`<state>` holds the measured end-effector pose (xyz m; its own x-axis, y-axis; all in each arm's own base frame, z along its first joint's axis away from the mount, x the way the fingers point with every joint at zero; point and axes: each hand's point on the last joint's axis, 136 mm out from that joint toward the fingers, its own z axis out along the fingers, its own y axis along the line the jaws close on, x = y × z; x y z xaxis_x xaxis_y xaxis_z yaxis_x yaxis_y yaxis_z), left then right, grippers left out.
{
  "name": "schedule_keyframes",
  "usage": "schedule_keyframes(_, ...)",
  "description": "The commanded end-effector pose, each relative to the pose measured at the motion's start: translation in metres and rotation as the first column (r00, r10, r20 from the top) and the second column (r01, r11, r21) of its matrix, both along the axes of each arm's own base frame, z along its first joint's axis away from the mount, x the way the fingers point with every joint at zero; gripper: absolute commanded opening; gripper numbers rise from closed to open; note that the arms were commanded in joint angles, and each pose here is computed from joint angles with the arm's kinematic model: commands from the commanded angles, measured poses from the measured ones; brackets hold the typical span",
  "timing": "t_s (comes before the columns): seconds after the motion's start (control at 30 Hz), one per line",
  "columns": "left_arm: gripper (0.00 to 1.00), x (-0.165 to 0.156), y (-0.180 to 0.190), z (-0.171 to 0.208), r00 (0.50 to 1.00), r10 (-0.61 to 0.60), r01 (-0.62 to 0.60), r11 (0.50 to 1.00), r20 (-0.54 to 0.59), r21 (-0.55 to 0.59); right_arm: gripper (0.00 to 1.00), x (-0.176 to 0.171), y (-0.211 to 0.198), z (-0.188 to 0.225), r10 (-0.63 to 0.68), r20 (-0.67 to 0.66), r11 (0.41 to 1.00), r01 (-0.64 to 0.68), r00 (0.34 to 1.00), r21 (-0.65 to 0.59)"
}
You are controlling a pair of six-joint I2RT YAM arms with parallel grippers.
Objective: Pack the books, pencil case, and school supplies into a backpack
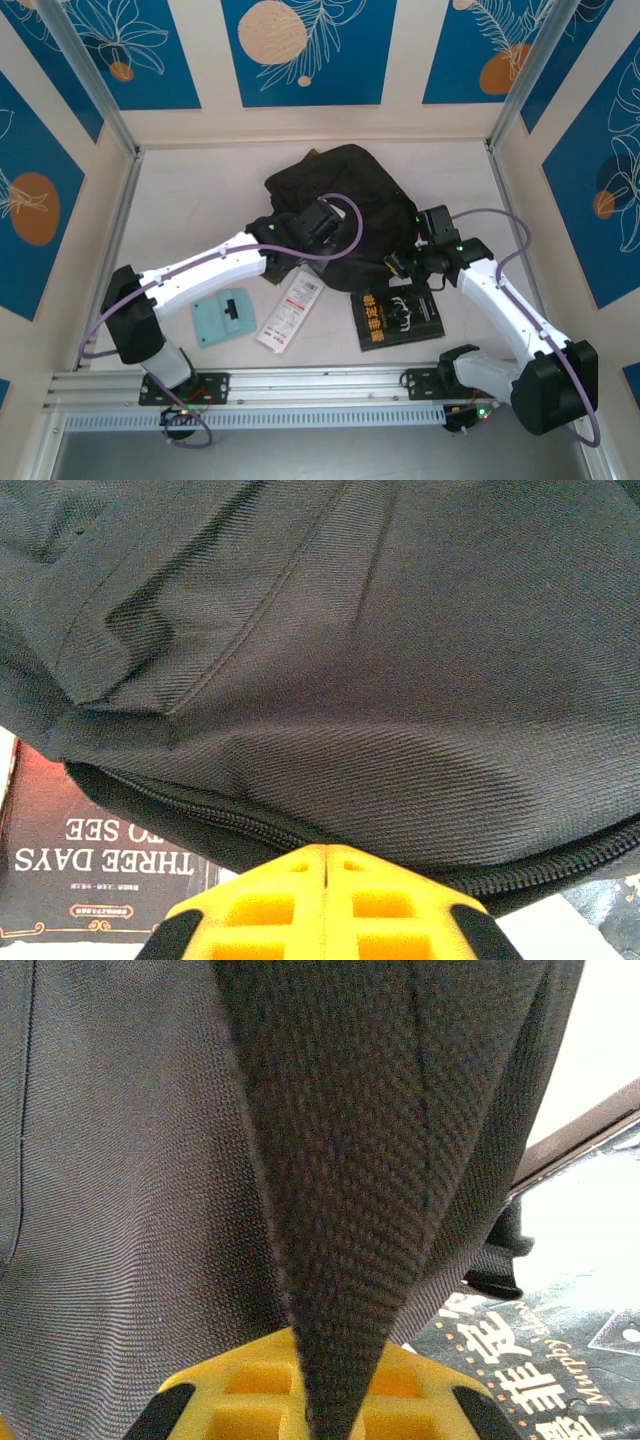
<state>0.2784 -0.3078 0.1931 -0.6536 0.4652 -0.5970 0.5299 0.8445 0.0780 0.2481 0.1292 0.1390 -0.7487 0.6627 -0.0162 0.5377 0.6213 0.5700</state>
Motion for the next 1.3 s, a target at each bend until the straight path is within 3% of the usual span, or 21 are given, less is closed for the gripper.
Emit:
schedule_keyframes(0.0,0.0,0.002,0.038,-0.001,0.999,0.049,-0.048,0.995,0.0,0.092,0.0,0.003,-0.022,0.004,-0.015,0.025,0.995,0.017,1.0,-0.102)
schedule_keyframes(0.17,0.0,-0.005,0.026,0.008,1.0,0.004,-0.003,1.0,-0.02,0.018,0.0,0.019,-0.01,0.019,0.062,0.084,0.994,-0.054,0.995,-0.092)
schedule_keyframes(0.4,0.0,-0.027,-0.003,0.035,0.994,-0.113,0.113,0.993,0.001,-0.024,0.01,0.06,-0.022,0.06,0.145,0.223,0.962,-0.085,0.964,-0.258)
schedule_keyframes(0.57,0.0,-0.051,-0.045,0.033,0.98,-0.191,0.181,0.974,-0.062,-0.136,0.04,0.083,-0.036,0.071,0.128,0.209,0.944,-0.055,0.969,-0.324)
schedule_keyframes(0.6,0.0,-0.053,-0.053,0.032,0.977,-0.2,0.188,0.971,-0.072,-0.149,0.08,0.086,-0.038,0.071,0.117,0.198,0.944,-0.047,0.973,-0.327)
schedule_keyframes(0.73,0.0,-0.049,-0.077,0.031,0.976,-0.202,0.185,0.966,-0.08,-0.18,0.47,0.086,-0.052,0.076,0.037,0.164,0.943,0.02,0.986,-0.334)
schedule_keyframes(0.8,0.0,-0.04,-0.082,0.03,0.98,-0.187,0.174,0.969,-0.061,-0.175,0.59,0.078,-0.058,0.083,-0.001,0.174,0.94,0.06,0.985,-0.335)
schedule_keyframes(0.87,0.0,-0.032,-0.088,0.029,0.982,-0.175,0.161,0.971,-0.065,-0.176,0.62,0.067,-0.065,0.089,-0.049,0.184,0.939,0.108,0.982,-0.327)
schedule_keyframes(1.03,0.0,-0.032,-0.103,0.025,0.977,-0.185,0.159,0.961,-0.101,-0.224,0.58,0.027,-0.068,0.082,-0.154,0.152,0.966,0.181,0.976,-0.184)
schedule_keyframes(1.2,0.0,-0.039,-0.1,0.019,0.975,-0.182,0.146,0.958,-0.13,-0.245,0.3,-0.003,-0.046,0.06,-0.22,0.064,0.973,0.215,0.973,0.086)
schedule_keyframes(1.27,0.0,-0.042,-0.097,0.019,0.974,-0.179,0.14,0.957,-0.136,-0.254,0.28,-0.007,-0.031,0.054,-0.212,0.04,0.961,0.201,0.976,0.192)
